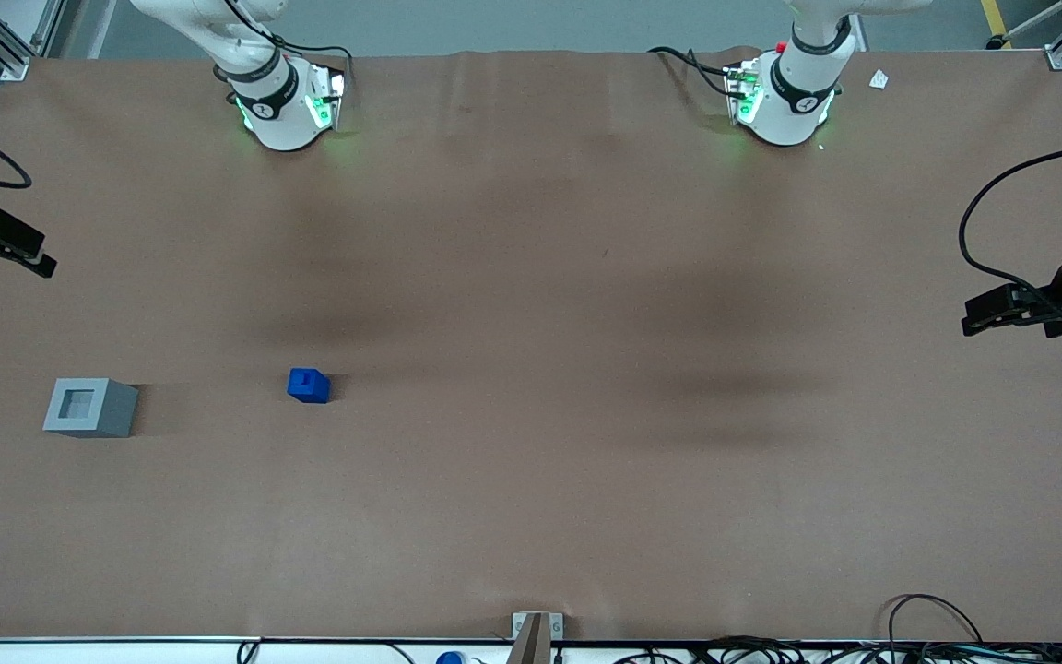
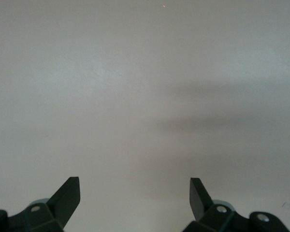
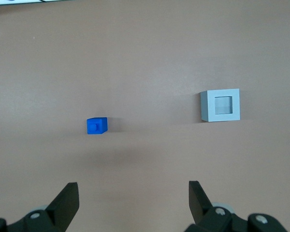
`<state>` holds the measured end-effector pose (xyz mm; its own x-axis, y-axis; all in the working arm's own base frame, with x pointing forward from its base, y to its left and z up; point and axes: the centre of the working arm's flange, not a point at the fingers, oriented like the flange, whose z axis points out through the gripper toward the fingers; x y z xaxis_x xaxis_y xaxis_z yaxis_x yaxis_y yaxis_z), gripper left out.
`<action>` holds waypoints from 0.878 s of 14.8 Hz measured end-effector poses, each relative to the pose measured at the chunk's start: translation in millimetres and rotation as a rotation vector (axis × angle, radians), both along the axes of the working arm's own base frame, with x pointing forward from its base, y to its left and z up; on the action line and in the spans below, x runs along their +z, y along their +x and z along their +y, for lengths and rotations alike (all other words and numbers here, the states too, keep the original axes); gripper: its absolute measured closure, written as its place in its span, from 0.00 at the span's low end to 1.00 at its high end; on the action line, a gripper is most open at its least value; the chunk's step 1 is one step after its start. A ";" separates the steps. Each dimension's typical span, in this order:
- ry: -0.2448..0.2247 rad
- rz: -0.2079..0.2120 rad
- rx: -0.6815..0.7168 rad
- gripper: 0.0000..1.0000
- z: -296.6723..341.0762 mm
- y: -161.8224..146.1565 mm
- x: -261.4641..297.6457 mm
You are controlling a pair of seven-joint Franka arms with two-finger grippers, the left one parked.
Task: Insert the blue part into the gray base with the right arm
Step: 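Move the open right gripper over the small blue block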
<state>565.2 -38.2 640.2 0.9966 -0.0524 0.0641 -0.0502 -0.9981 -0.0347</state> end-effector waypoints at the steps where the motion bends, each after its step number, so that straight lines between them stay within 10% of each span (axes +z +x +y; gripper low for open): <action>1: 0.000 0.001 0.002 0.00 1.3 0.0 -0.1; 13: -0.050 0.026 0.036 0.00 45.3 4.3 -9.5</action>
<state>569.5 7.1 630.7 0.9991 -0.0137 0.0395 -0.0144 -0.9998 0.0165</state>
